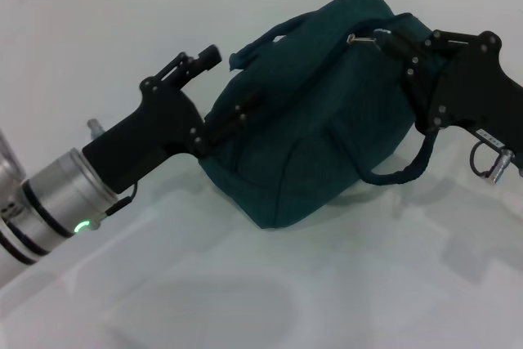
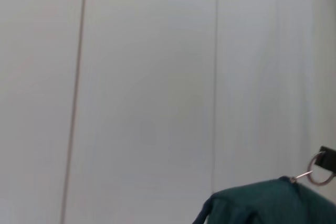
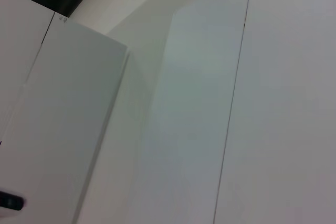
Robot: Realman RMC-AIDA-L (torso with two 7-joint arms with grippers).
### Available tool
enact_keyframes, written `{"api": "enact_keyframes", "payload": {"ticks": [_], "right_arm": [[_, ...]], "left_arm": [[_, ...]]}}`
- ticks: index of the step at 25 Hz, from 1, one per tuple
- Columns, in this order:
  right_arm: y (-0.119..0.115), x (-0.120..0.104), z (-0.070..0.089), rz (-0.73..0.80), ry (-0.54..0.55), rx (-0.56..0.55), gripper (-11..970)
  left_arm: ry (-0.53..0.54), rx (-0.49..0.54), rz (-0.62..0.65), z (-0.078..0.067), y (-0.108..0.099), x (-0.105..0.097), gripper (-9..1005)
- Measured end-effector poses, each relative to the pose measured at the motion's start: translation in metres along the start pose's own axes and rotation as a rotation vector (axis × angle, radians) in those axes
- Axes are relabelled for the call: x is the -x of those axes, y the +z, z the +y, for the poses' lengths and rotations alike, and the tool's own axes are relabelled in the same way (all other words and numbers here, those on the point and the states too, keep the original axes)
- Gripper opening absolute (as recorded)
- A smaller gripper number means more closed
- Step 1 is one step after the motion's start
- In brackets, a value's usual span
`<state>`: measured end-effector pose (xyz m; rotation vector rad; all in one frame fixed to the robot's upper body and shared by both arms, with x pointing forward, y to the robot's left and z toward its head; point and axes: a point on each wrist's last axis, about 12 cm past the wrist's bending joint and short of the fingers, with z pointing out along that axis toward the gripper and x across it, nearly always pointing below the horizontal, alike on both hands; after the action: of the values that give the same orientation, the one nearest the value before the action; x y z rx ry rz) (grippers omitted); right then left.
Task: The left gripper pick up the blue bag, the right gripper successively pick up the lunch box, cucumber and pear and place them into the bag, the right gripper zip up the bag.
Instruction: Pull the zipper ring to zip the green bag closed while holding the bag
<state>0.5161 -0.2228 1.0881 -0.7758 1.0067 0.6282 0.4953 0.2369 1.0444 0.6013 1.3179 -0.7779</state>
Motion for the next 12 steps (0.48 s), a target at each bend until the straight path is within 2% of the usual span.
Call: {"api": "enact_keyframes", "payload": {"ticks": [8,12], "right_arm": [[0.000,0.000,0.000,-0.001,0.001,-0.001,18],[0.000,0.001,0.000,-0.005,0.002,0.001,17]], "left_arm": [[-0.028,-0.070,0.000,0.003,0.016,0.006,827],[-0.020,-0.084,0.007,0.003,0.022,0.006,821]]}}
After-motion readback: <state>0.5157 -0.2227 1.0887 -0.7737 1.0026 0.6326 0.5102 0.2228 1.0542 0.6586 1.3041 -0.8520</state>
